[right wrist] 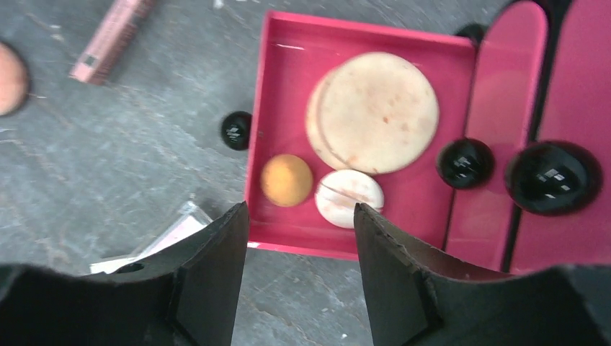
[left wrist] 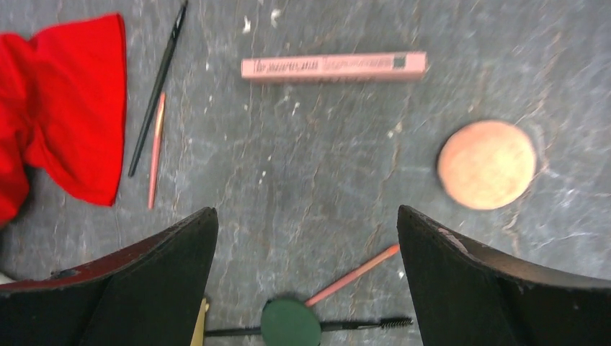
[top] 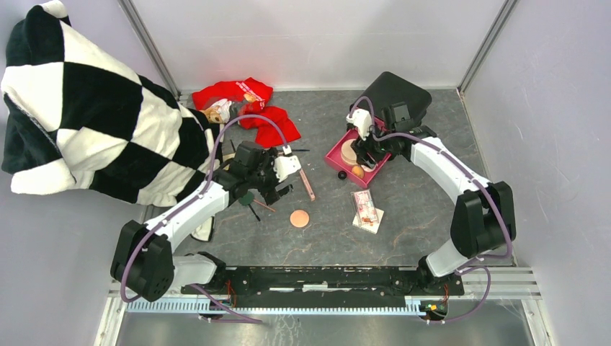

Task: Organize the makeup
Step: Place the makeup tool in the drawer, then pick up the makeup tool from the center of the board.

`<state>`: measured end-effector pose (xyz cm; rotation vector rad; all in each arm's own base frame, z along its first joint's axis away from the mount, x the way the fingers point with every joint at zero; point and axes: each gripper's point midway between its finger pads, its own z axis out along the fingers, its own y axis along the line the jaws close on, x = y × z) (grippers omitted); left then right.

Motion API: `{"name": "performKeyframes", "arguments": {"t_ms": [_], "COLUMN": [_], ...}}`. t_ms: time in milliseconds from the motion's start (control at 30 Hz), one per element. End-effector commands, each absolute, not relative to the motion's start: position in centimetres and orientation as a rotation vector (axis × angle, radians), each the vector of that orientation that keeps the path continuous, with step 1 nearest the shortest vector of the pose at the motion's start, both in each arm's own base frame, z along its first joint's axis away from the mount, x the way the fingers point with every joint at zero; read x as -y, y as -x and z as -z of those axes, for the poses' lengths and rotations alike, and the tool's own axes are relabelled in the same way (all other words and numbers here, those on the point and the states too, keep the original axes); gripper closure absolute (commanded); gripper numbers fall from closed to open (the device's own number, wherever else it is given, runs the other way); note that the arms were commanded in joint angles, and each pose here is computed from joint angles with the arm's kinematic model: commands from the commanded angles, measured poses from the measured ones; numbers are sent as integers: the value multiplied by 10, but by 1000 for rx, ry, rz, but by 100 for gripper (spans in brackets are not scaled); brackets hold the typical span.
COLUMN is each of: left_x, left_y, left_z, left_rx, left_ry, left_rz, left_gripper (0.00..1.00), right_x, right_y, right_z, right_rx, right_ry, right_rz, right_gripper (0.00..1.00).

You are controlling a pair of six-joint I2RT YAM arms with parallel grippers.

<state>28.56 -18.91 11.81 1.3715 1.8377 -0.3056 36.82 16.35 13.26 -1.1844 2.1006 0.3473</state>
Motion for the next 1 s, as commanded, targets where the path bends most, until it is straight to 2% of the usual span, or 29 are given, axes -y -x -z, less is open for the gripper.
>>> {"name": "performKeyframes", "arguments": {"t_ms": [0,200,300,533,967], "left_x": [154,157,187,226,247], "left_y": [-287,-268,-245,-224,-227], "left_z": [-94,-77,-77,-74,-41], "left_rx": [-1928,-1937,-1873,-1800,-1820], "left_ry": [-1468,-1541,-1567,-1638,-1700], "left_rz": [117,211,469,698,664], "left_gripper": [0,0,1,6,24], "right_x": [-195,-220,-222,-212,-205], "right_y": [-343,-314,-313,-318,-323], "right_z": [-148,-139,-131,-117,-109], "right_rx": [-1987,-1885,-1888,-1916,-1933], "right_ry": [1238,1382,1406,1410,1417], "right_rz": [-525,-621,-610,-528,-468], "right_gripper": [38,37,38,40,41]}}
